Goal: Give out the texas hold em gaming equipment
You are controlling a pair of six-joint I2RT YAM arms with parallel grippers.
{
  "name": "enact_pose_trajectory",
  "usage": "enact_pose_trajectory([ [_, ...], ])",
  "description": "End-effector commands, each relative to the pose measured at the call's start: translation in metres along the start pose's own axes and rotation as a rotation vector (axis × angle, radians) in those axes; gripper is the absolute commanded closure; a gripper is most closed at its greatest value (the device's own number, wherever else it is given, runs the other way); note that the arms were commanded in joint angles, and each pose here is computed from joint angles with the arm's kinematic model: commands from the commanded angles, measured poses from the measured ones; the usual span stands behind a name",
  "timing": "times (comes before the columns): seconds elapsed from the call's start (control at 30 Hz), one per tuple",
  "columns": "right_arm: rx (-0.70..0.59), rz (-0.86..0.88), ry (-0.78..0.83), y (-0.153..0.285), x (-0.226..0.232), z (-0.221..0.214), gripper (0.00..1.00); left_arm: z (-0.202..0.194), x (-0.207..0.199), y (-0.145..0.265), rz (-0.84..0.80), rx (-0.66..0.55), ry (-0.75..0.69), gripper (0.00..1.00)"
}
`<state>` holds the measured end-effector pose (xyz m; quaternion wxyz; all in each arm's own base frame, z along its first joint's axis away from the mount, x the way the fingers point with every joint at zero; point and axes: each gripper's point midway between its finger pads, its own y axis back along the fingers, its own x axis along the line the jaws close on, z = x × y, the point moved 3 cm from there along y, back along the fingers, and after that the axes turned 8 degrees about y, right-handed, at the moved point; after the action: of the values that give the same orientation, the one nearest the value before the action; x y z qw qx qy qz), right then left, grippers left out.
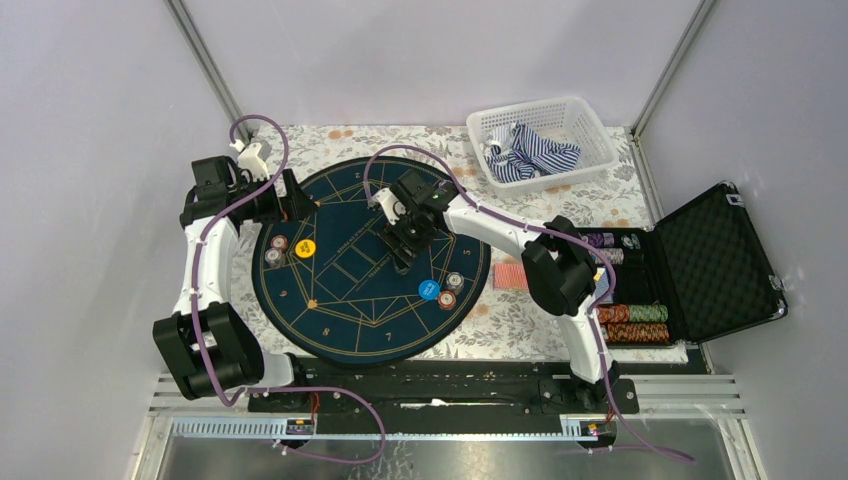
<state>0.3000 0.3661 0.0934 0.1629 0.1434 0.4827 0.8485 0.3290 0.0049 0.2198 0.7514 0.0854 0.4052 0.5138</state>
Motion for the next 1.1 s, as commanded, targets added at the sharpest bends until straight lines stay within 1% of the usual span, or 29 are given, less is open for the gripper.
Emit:
enact_pose_trajectory([
  [0.0,-0.009,-0.006,0.005,0.004,0.000,0.005,0.29,0.007,-0.006,-0.001,-0.031,-0.029,-0.037,0.01],
  [0.2,-0.036,-0.010,0.013,0.012,0.001,0.012,0.39,0.008,-0.006,-0.001,-0.029,-0.032,-0.035,0.01],
  [0.23,-0.036,-0.008,0.015,0.013,0.001,0.012,0.39,0.008,-0.005,-0.001,-0.029,-0.031,-0.035,0.01],
  [0.33,-0.030,0.005,0.015,0.013,0.003,0.012,0.34,0.008,-0.006,-0.001,-0.031,-0.031,-0.033,0.01],
  [0.47,-0.015,0.017,0.015,0.007,0.005,0.008,0.33,0.007,-0.006,-0.001,-0.031,-0.029,-0.029,0.01],
  [0.87,0.006,0.007,0.036,0.000,0.007,0.006,0.40,0.008,-0.006,-0.001,-0.031,-0.030,-0.031,0.01],
  [1.0,0.013,0.008,0.040,-0.002,0.008,0.006,0.39,0.007,-0.005,-0.001,-0.029,-0.028,-0.031,0.01],
  [1.07,0.013,0.006,0.042,-0.002,0.007,0.007,0.41,0.007,-0.005,-0.001,-0.030,-0.028,-0.032,0.01],
])
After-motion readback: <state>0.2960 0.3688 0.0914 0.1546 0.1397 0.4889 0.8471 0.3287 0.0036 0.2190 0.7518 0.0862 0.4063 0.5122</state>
